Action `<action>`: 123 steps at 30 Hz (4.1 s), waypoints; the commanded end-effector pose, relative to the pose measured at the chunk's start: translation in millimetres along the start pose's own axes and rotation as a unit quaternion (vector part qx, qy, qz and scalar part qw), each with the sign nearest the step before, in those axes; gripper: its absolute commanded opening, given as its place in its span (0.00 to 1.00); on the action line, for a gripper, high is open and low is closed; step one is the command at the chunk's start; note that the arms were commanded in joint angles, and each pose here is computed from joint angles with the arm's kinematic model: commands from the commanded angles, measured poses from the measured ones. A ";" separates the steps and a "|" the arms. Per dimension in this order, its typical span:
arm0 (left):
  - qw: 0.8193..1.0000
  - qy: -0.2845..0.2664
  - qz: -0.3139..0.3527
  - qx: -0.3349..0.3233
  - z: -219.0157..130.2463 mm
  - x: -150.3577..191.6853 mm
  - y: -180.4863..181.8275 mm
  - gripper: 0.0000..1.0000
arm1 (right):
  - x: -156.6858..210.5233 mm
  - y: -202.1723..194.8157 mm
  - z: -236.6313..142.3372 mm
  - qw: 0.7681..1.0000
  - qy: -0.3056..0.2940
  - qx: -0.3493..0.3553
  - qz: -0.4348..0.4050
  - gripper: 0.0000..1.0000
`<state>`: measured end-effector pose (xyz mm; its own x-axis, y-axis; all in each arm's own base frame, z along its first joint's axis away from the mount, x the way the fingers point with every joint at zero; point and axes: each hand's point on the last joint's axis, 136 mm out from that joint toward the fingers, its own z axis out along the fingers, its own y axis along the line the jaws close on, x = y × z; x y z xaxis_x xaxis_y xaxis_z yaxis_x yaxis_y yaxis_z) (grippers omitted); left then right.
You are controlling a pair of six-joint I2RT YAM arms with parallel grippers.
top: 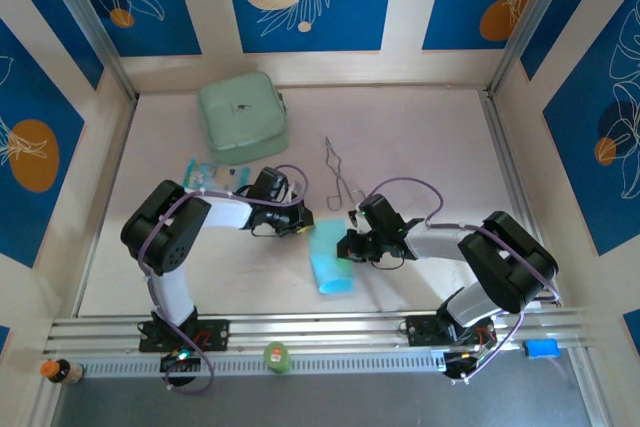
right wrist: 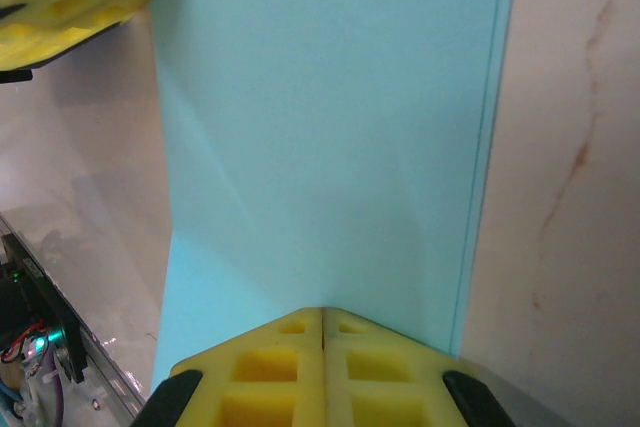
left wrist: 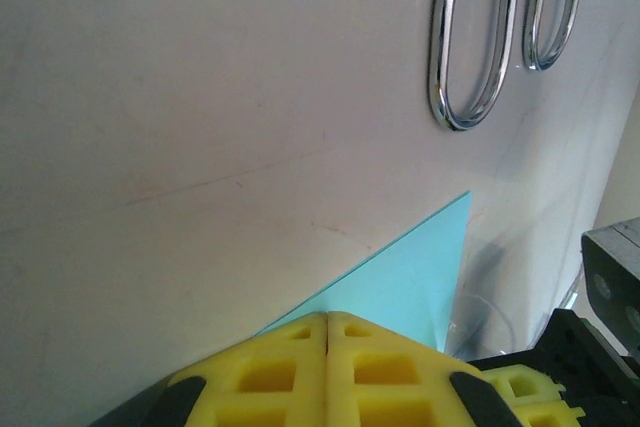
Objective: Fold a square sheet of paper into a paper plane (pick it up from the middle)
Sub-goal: First fold a square sheet of paper at the bottom-center of the table.
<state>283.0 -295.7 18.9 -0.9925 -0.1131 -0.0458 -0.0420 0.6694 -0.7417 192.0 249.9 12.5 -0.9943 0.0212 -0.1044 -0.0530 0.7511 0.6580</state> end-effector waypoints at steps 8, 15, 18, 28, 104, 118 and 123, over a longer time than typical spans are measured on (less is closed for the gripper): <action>0.994 -0.039 -0.034 -0.092 -7.7 -28.7 33.6 0.00 | 26.2 -43.6 1.8 0.996 0.031 0.074 0.038 0.00; 0.994 -0.047 -0.019 -0.099 -18.8 -37.1 22.3 0.00 | 25.7 -47.1 2.8 0.995 0.027 0.083 0.049 0.00; 0.994 -0.058 -0.007 -0.087 -30.3 -37.8 7.8 0.00 | 22.2 -50.0 1.7 0.994 0.016 0.092 0.058 0.00; 0.999 -0.008 0.049 -0.011 -42.8 20.2 -38.6 0.02 | 13.7 -46.0 -1.1 0.993 -0.007 0.095 0.063 0.00; 0.996 0.072 0.046 -0.022 -26.3 123.0 -9.9 0.00 | 21.5 -53.1 -2.5 0.993 -0.003 0.102 0.062 0.00; 0.994 0.100 0.045 -0.025 0.0 137.9 -14.4 0.00 | 22.0 -52.3 -2.3 0.993 -0.003 0.101 0.061 0.00; 0.990 0.118 0.038 -0.061 0.3 154.8 24.8 0.00 | 21.3 -51.4 -1.1 0.993 -0.001 0.100 0.061 0.00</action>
<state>143.0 -314.0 15.4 -0.9947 0.0975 0.0310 0.0477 0.7102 -0.7024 197.0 243.8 12.4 -0.9881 0.1010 -0.1157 0.0034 0.7674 0.6412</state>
